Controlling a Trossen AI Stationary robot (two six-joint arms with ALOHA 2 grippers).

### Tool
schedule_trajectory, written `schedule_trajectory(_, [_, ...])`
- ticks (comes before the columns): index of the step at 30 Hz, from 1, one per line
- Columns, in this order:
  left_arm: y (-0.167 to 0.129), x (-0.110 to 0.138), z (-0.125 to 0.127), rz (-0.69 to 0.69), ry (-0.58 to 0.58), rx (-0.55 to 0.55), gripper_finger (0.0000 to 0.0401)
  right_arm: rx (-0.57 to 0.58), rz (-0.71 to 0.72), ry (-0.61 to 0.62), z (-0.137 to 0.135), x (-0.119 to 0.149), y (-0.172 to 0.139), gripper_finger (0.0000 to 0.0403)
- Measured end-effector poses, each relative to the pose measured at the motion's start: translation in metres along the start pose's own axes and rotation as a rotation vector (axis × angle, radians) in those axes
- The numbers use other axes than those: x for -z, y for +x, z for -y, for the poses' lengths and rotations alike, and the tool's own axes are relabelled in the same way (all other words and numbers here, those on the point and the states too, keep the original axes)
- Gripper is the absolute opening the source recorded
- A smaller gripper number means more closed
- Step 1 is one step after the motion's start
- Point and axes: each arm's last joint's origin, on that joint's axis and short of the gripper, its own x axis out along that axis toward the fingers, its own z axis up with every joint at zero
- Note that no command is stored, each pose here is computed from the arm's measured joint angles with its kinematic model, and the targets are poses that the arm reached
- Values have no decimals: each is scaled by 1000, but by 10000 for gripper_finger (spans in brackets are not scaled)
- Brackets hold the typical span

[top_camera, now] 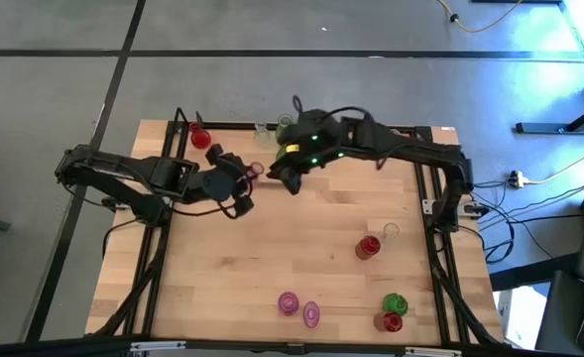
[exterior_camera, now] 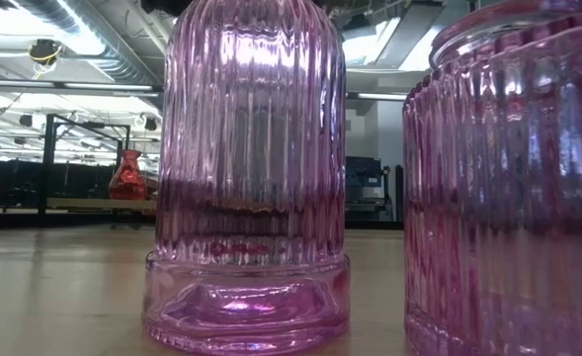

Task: Sort vases onto shelf
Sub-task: Put the top purple vase on the shelf

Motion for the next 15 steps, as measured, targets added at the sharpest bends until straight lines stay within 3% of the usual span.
schedule_trajectory(8, [5,7,-10,58,-138,-214,89,49,78,-57,-11,-6,-49,127])
schedule_trajectory(15, [29,52,-9,92,-376,-266,89,176,81,-98,-15,1,-93,127])
